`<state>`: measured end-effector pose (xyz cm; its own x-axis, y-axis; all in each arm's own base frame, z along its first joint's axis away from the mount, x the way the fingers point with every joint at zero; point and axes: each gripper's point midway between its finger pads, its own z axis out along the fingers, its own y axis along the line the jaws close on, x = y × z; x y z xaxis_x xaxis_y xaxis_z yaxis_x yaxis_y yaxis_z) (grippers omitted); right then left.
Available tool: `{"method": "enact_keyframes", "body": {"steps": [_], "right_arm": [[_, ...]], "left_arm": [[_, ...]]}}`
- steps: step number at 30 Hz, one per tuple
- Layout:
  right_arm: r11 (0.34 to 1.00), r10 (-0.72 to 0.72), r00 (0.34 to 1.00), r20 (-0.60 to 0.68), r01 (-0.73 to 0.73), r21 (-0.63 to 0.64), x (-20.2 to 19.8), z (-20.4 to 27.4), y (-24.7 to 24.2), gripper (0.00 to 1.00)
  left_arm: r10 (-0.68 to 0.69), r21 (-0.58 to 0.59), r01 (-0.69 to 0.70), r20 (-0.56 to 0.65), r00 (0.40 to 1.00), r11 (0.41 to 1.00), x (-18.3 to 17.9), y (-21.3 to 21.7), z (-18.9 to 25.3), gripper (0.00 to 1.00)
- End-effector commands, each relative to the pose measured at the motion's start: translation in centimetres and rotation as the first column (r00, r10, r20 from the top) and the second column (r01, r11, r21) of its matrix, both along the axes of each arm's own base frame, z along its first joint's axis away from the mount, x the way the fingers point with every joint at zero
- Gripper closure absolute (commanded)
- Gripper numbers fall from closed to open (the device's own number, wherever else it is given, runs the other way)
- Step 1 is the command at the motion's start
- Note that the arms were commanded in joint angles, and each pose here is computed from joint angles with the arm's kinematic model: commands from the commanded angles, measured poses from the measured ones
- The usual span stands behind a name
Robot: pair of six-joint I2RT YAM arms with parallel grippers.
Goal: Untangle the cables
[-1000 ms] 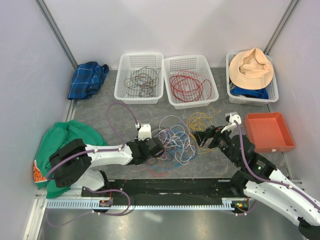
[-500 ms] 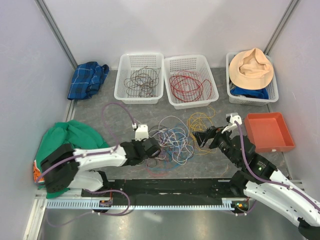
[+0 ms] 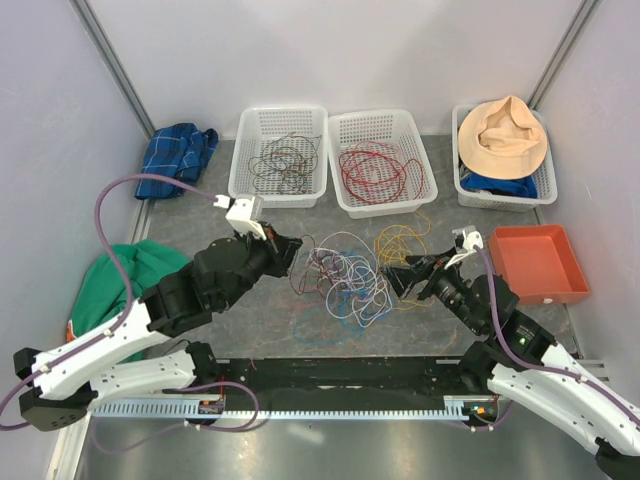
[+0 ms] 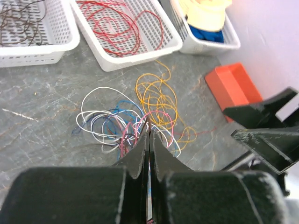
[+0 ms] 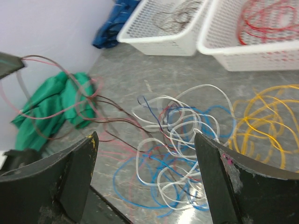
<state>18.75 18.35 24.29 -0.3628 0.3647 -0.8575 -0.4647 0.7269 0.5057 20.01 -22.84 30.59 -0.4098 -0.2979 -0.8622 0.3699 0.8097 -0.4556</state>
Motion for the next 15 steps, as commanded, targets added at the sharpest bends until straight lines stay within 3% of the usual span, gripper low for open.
{"method": "enact_keyframes", "body": {"steps": [1,8,15], "right_arm": [[0.979,0.154,0.976,0.154,-0.172,0.113,-1.6,5.5,2.5,0.08],[0.938,0.288,0.921,0.263,-0.327,0.115,-1.9,9.7,6.0,0.10],[0.903,0.379,0.883,0.278,-0.418,0.097,-0.4,10.2,10.1,0.24]], "left_arm": [[-0.168,0.088,0.161,0.072,0.983,0.983,-0.9,-2.0,1.8,0.98],[-0.220,0.105,0.205,0.158,0.963,0.973,-0.7,-3.2,5.5,0.98],[-0.247,0.117,0.230,0.160,0.956,0.966,-0.5,-4.2,5.9,0.98]]}}
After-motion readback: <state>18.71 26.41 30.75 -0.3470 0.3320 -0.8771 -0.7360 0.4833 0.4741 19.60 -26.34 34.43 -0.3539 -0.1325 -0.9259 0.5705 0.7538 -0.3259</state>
